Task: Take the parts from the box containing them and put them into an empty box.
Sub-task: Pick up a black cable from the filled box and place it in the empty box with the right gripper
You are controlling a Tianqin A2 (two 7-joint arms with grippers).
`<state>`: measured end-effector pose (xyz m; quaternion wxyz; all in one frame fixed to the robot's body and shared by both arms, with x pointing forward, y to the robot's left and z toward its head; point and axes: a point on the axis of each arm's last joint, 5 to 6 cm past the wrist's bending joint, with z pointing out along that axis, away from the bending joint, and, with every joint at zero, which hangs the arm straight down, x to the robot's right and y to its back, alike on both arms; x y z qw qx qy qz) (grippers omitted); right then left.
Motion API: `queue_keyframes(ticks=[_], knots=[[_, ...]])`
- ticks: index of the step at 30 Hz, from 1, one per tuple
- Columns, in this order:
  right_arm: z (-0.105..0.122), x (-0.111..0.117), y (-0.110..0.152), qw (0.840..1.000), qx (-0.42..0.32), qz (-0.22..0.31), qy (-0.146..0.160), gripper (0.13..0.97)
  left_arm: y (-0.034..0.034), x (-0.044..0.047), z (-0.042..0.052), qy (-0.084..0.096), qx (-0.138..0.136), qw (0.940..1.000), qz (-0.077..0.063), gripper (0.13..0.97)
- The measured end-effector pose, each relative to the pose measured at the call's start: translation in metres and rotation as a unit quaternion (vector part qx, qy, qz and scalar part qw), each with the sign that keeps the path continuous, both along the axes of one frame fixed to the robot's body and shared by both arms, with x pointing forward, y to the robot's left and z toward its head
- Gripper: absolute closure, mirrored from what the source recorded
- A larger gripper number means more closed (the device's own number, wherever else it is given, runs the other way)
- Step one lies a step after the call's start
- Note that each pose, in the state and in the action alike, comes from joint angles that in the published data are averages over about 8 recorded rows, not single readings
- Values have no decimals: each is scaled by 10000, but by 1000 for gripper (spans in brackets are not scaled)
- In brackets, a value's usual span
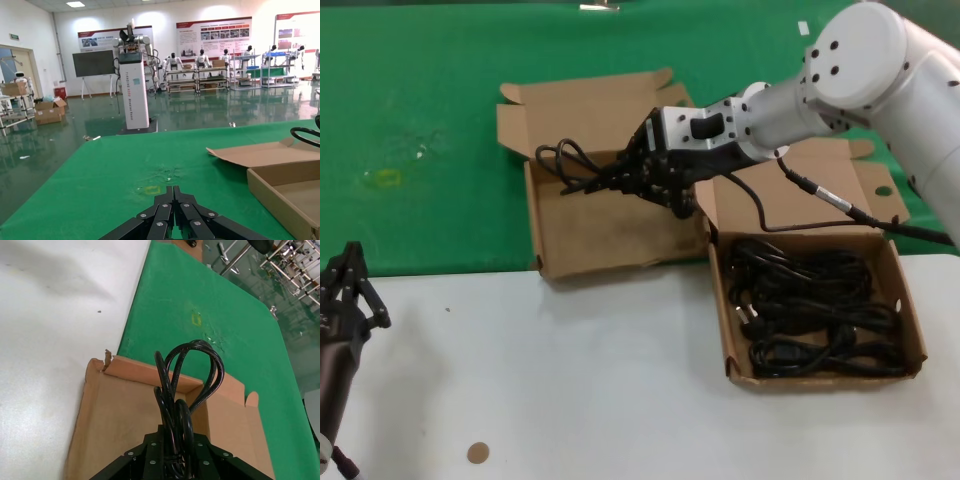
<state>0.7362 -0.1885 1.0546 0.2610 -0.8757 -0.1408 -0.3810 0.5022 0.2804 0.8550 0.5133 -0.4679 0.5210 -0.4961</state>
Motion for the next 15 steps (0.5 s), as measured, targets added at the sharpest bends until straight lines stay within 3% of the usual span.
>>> queue_keyframes(ticks=[15], knots=[[-48, 58, -16, 9999, -100, -78, -65, 838, 0, 0, 0, 0, 0, 10000, 0, 945]])
